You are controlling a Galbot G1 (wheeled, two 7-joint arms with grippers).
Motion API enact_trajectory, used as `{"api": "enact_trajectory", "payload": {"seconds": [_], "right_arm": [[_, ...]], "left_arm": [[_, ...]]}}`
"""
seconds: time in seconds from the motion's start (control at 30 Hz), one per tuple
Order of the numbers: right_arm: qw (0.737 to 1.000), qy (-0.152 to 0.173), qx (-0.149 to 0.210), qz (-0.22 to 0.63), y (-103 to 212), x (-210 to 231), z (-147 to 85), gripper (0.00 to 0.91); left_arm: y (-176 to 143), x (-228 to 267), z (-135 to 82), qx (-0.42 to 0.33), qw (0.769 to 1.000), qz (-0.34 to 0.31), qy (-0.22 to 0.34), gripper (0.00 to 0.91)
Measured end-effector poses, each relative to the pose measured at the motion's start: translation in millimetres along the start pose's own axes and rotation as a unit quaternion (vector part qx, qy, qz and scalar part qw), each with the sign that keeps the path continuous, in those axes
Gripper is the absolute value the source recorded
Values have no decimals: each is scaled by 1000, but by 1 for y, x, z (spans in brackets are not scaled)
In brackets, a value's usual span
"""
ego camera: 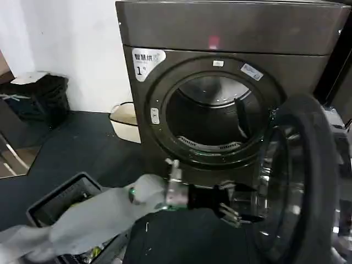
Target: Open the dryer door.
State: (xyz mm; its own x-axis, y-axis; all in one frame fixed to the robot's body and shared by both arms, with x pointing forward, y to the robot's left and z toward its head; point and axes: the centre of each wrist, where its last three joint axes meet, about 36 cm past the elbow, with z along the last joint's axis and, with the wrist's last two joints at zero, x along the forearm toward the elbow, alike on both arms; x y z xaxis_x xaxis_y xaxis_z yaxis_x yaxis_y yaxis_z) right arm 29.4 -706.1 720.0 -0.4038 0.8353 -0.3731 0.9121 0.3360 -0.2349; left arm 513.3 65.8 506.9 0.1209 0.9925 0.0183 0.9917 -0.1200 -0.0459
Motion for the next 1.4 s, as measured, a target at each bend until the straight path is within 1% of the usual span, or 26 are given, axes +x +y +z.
{"api": "enact_trajectory", "payload": {"seconds": [0.07,0.23,0.5,0.63,0.83,1.0,1.13,1.27,1.4], "right_arm": [[1000,-7,-1,-2,-7,0,-2,907],[1000,-10,-5,8,-12,1,-4,907],[1000,-11,-6,16,-17,4,-6,907],[1000,-9,-10,28,-25,5,-5,907],[999,-11,-6,37,-33,9,-8,907],[999,-13,-4,35,-33,8,-10,907],[999,-19,-4,30,-29,7,-14,907],[999,-22,-4,29,-27,5,-16,907],[999,-21,5,39,-28,5,-16,907]], "left_arm": [[5,-16,4,-2,1000,7,0,907],[16,-58,9,-5,1000,13,-6,907],[35,-113,0,-19,1000,2,-22,907],[41,-134,-3,-24,1000,-9,-15,907],[50,-159,-7,-24,998,-36,-38,907],[53,-155,-9,-29,995,-65,-66,907],[52,-139,-11,-37,988,-103,-112,907],[52,-108,-11,-62,979,-139,-133,907],[48,-64,-10,-69,976,-162,-129,907]]}}
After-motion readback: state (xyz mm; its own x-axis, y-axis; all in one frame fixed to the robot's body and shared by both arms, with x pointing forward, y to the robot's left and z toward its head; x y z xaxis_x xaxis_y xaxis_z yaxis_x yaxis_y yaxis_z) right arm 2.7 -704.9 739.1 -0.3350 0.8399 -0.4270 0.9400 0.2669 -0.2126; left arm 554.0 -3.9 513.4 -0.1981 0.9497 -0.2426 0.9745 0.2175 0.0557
